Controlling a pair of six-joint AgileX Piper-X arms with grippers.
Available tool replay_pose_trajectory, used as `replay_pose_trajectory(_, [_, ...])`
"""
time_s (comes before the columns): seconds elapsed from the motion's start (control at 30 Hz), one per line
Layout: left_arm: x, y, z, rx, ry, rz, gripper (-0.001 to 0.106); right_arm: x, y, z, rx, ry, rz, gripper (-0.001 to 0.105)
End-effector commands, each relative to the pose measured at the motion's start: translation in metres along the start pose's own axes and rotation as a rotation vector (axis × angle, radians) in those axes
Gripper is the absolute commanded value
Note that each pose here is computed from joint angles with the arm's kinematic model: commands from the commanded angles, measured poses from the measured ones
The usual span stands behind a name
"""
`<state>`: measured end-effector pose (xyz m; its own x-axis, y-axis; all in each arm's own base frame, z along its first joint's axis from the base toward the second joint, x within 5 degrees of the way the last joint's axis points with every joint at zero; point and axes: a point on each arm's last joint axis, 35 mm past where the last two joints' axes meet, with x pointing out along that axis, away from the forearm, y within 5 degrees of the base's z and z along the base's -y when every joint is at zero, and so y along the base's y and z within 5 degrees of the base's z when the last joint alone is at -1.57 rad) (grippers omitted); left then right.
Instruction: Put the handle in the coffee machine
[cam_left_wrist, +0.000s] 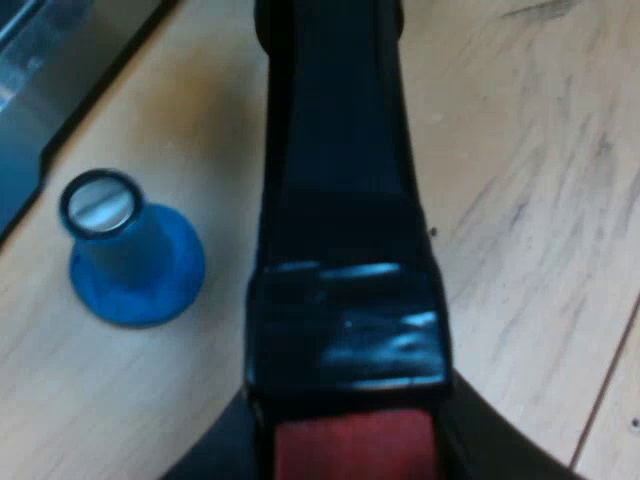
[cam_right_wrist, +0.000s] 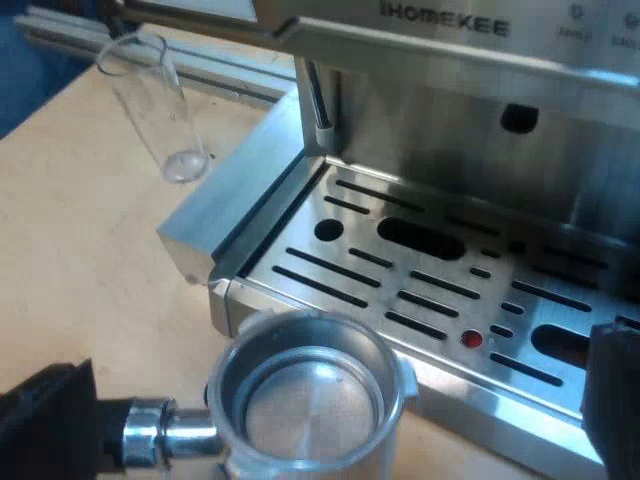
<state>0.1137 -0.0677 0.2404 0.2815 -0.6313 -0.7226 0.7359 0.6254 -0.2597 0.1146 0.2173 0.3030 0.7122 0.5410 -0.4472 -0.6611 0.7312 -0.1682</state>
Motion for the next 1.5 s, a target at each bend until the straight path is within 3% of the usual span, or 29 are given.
replay_pose_trajectory(0.03, [-0.008, 0.001, 0.008, 0.030, -0.066, 0.015, 0.000, -0.001, 0.005, -0.004, -0.009, -0.054, -0.024, 0.105])
replay_pose_trajectory(0.4, [-0.017, 0.019, 0.005, 0.005, -0.095, 0.130, 0.000, 0.010, 0.042, -0.019, -0.031, -0.131, -0.088, 0.105])
replay_pose_trajectory(0.67, [-0.025, 0.032, 0.002, 0.067, -0.106, 0.216, 0.000, 0.031, 0.055, -0.024, -0.001, -0.168, -0.231, 0.105])
replay_pose_trajectory(0.87, [-0.028, 0.037, 0.003, 0.103, -0.118, 0.255, 0.000, 0.045, 0.063, -0.026, 0.038, -0.209, -0.261, 0.105])
replay_pose_trajectory(0.97, [-0.033, 0.049, 0.006, 0.124, -0.155, 0.334, 0.000, 0.055, 0.068, -0.031, 0.032, -0.217, -0.299, 0.105])
replay_pose_trajectory(1.13, [-0.025, 0.059, 0.008, 0.122, -0.133, 0.324, 0.000, 0.064, 0.074, -0.031, -0.006, -0.257, -0.316, 0.105])
replay_pose_trajectory(1.3, [-0.019, 0.063, 0.009, 0.112, -0.125, 0.300, 0.000, 0.069, 0.076, -0.032, 0.012, -0.272, -0.333, 0.105])
replay_pose_trajectory(1.4, [-0.014, 0.068, 0.008, 0.094, -0.105, 0.279, 0.001, 0.077, 0.081, -0.035, 0.054, -0.312, -0.354, 0.105])
replay_pose_trajectory(1.5, [-0.012, 0.069, 0.009, 0.086, -0.113, 0.250, 0.001, 0.081, 0.087, -0.038, 0.033, -0.332, -0.357, 0.105])
